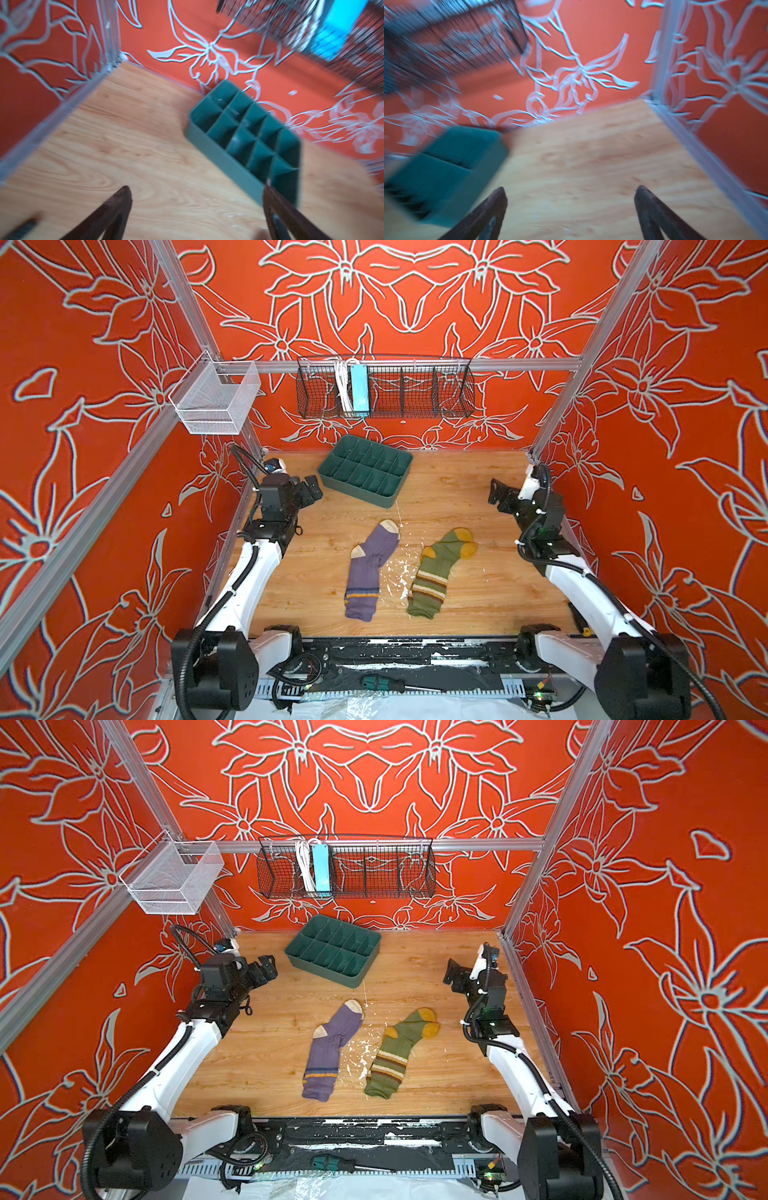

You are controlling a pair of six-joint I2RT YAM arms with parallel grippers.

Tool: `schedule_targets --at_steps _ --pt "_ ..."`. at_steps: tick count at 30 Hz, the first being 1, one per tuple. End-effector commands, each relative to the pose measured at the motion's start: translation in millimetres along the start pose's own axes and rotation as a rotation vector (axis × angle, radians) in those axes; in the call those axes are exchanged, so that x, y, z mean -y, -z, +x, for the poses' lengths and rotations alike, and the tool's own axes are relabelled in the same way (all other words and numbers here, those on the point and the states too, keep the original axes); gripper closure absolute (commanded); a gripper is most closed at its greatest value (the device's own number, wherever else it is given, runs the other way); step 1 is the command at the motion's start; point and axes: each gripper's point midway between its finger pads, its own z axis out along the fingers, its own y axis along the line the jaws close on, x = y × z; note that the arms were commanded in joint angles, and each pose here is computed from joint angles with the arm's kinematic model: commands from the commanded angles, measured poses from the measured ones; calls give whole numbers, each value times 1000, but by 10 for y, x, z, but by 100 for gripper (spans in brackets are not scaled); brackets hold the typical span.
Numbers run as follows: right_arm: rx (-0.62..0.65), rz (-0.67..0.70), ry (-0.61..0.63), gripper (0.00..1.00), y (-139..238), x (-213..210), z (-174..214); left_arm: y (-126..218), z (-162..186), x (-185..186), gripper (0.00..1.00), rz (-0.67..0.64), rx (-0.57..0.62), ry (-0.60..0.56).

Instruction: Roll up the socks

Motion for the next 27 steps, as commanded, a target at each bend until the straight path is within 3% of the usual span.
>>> schedule_targets --at_steps 1,3,5,7,11,16,20,27 --pt "-213 -188 -241 2 -22 -325 411 38 446 277 3 212 -205 181" --pt "-287 -234 -237 2 -83 -463 463 63 492 446 3 312 -229 216" --pt "-373 -237 -132 3 -133 -657 519 77 588 538 3 321 -271 218" --pt "-439 -222 11 3 -176 -840 605 107 746 610 3 261 -324 162" --pt "-553 -304 155 3 -264 -1233 839 174 1003 734 3 155 -410 89" --pt "-728 -191 261 5 -520 -1289 1251 -14 1261 537 1 -47 -498 296" --pt "-868 -109 329 8 -577 -1215 1573 -269 1414 577 4 -129 -570 452" --pt "-935 -97 376 8 -440 -1108 1937 -726 1643 703 11 -265 -670 621"
